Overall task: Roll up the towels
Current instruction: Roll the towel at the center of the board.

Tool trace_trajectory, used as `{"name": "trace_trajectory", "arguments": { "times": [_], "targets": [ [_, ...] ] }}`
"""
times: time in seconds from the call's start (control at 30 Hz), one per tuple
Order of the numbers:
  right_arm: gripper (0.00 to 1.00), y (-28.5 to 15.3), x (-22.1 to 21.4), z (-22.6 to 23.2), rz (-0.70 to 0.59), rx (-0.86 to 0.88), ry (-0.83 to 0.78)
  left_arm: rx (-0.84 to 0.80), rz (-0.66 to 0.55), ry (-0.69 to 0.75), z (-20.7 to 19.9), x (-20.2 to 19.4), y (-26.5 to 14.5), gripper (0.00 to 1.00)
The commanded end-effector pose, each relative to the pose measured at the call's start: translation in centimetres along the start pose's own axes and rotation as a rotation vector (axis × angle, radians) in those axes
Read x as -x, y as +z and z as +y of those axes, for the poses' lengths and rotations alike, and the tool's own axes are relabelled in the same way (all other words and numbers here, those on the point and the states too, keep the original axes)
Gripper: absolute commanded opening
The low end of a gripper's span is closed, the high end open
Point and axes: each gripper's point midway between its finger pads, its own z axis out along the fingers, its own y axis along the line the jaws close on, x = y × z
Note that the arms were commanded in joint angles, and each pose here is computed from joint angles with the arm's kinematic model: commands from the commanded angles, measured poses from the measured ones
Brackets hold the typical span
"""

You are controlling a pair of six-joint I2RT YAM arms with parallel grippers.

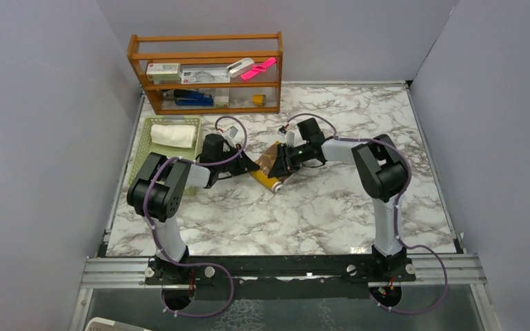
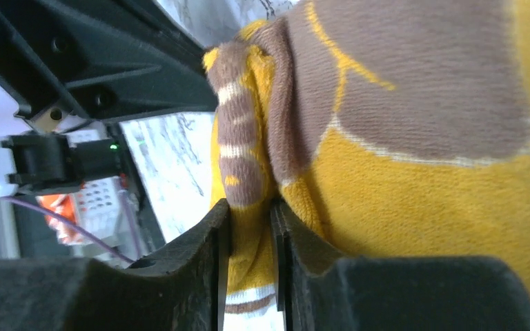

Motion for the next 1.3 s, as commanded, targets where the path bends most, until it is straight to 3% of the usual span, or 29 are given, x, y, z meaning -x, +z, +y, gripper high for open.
{"name": "trace_trajectory", "arguments": {
  "times": [0.0, 0.1, 0.17, 0.3, 0.33, 0.37, 0.57, 0.93, 1.27],
  "targets": [
    [0.3, -1.4, -0.9, -2.5, -0.033, -0.238, -0.113, 0.19, -0.056, 0.003, 5.3, 0.0, -0.3, 0.0],
    [0.19, -3.0, 1.8, -0.4, -0.136, -0.303, -0.236, 0.193, -0.052, 0.007, 5.3, -0.3, -0.5, 0.0],
    [0.19, -4.2, 3.4, 1.4, -0.216, -0.362, -0.337, 0.193, -0.052, 0.011, 5.2, -0.3, -0.6, 0.0],
    [0.29, -5.4, 4.4, 4.4, -0.305, -0.434, -0.492, 0.19, -0.051, 0.018, 5.1, -0.4, -0.7, 0.0],
    [0.42, -5.6, 4.5, 5.0, -0.319, -0.451, -0.519, 0.19, -0.051, 0.02, 5.1, -0.4, -0.7, 0.0],
    [0.45, -5.8, 4.5, 5.6, -0.334, -0.472, -0.548, 0.188, -0.052, 0.021, 5.0, -0.4, -0.7, 0.0],
    [0.52, -3.9, 2.3, 11.0, -0.357, -0.54, -0.816, 0.171, -0.041, 0.018, 4.7, -0.4, -0.5, 0.0],
    [0.52, -1.3, 1.5, 6.7, -0.213, -0.801, -0.888, 0.166, -0.029, 0.015, 4.8, -0.6, -0.3, 0.0],
    [0.5, -0.7, -0.2, 3.1, -0.116, -0.877, -0.86, 0.165, -0.014, 0.019, 4.9, -0.6, 0.0, 0.0]
  ]
}}
